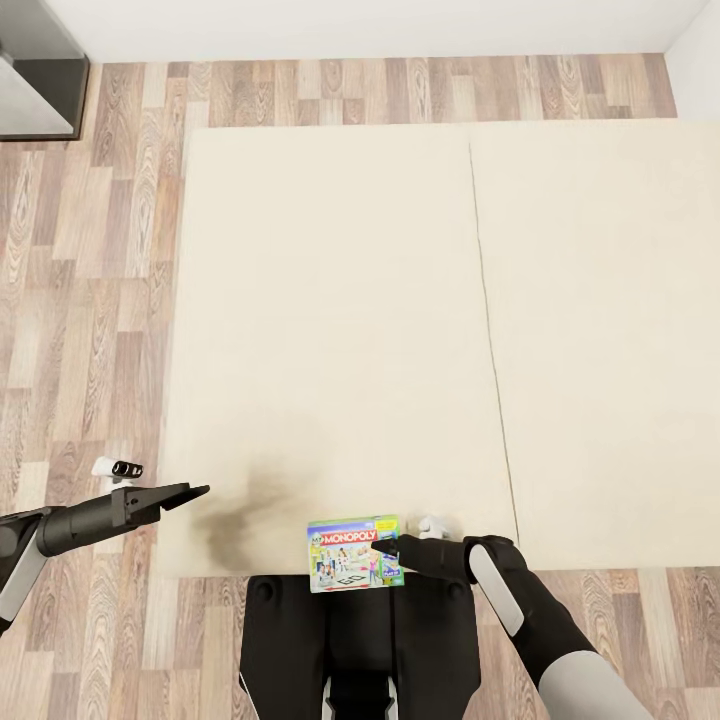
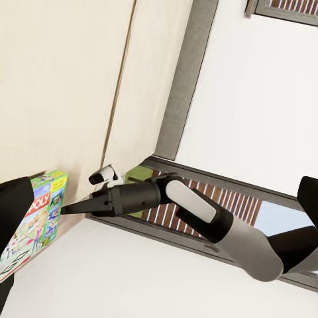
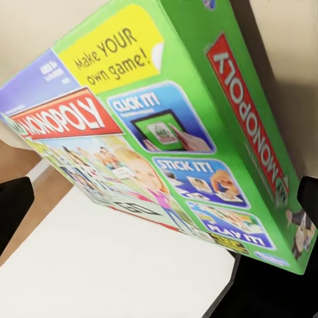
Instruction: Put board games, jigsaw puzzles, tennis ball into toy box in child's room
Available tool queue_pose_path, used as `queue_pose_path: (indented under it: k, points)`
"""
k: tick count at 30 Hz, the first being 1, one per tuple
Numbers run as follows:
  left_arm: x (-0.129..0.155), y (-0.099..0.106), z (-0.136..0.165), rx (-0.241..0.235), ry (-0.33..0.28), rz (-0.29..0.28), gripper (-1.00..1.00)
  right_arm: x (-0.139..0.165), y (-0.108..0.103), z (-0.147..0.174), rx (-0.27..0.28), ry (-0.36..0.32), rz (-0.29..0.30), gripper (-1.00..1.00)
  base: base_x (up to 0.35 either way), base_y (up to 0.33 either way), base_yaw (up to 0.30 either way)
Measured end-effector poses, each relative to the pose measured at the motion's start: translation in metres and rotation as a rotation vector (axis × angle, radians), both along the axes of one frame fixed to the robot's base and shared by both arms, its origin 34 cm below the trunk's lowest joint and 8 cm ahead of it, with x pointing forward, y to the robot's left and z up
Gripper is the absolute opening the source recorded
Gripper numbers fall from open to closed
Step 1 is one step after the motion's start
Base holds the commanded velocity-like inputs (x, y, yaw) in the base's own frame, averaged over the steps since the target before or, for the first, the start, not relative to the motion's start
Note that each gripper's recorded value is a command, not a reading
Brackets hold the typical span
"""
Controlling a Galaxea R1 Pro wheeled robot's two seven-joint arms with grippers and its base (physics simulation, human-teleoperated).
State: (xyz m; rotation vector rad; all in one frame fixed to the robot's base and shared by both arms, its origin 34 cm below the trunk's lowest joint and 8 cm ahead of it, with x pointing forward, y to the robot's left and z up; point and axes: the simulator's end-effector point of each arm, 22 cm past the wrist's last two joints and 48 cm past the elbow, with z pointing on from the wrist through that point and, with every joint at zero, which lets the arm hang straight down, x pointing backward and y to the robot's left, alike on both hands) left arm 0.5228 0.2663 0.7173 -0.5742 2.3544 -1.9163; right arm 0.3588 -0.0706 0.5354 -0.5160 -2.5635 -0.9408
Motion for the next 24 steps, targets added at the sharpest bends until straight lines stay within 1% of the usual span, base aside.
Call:
queue_pose_path:
  k: [24]
  points:
    - [0.0000,0.0000,0.0000,0.000,0.000,0.000,1.00,-0.0018,0.0026,0.0014,0.012,0.007,-0.010,1.00,0.000,0.000,0.000]
